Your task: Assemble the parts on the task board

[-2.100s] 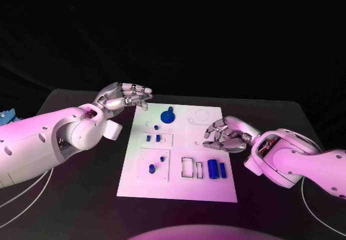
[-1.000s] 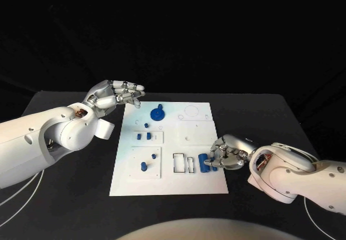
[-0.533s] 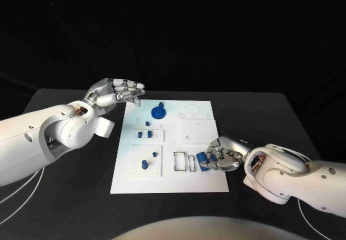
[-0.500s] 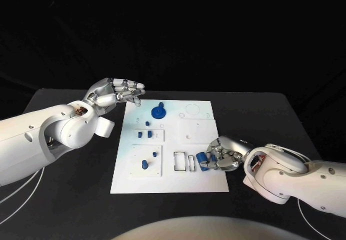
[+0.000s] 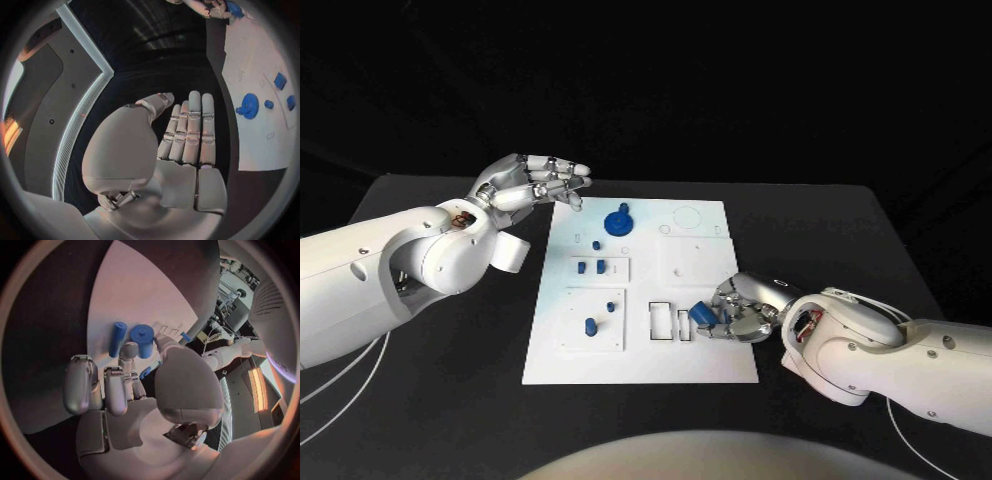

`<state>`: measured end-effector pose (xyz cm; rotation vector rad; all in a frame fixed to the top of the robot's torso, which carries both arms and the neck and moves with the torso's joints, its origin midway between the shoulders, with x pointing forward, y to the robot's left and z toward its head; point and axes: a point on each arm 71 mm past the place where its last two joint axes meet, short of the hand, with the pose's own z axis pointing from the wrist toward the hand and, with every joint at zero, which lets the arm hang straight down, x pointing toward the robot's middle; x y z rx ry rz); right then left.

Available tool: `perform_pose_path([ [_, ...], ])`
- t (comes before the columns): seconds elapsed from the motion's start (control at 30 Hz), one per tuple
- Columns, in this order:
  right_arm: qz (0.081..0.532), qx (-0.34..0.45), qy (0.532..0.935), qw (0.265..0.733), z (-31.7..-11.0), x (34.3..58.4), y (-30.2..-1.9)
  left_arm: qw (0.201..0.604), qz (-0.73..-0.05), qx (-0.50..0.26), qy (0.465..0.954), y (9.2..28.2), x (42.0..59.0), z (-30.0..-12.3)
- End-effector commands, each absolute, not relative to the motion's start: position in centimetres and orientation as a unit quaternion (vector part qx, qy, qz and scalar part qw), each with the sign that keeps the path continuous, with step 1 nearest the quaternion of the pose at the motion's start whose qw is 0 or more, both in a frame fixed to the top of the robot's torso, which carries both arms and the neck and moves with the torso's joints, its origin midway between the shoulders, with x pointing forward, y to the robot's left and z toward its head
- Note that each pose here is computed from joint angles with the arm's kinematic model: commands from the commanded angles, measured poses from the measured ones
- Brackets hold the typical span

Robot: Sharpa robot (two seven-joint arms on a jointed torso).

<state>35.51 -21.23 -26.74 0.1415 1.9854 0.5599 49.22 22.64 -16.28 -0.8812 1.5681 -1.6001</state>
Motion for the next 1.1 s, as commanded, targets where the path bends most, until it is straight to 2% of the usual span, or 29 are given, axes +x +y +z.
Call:
perform_pose_path([
  [0.03, 0.218, 0.049, 0.841, 0.493, -27.7, 35.0, -21.0, 0.35, -0.627, -0.339, 0.608, 22.4, 49.1, -16.2],
  [0.5, 0.244, 0.089, 0.817, 0.515, -26.4, 34.7, -20.8, 0.349, -0.627, -0.339, 0.609, 22.4, 49.1, -16.2],
  [0.83, 0.259, 0.121, 0.816, 0.502, -24.7, 35.4, -20.2, 0.345, -0.629, -0.337, 0.61, 22.1, 49.2, -16.3],
  [1.1, 0.272, 0.113, 0.824, 0.484, -24.7, 35.5, -19.0, 0.345, -0.629, -0.337, 0.61, 22.1, 49.2, -16.3],
])
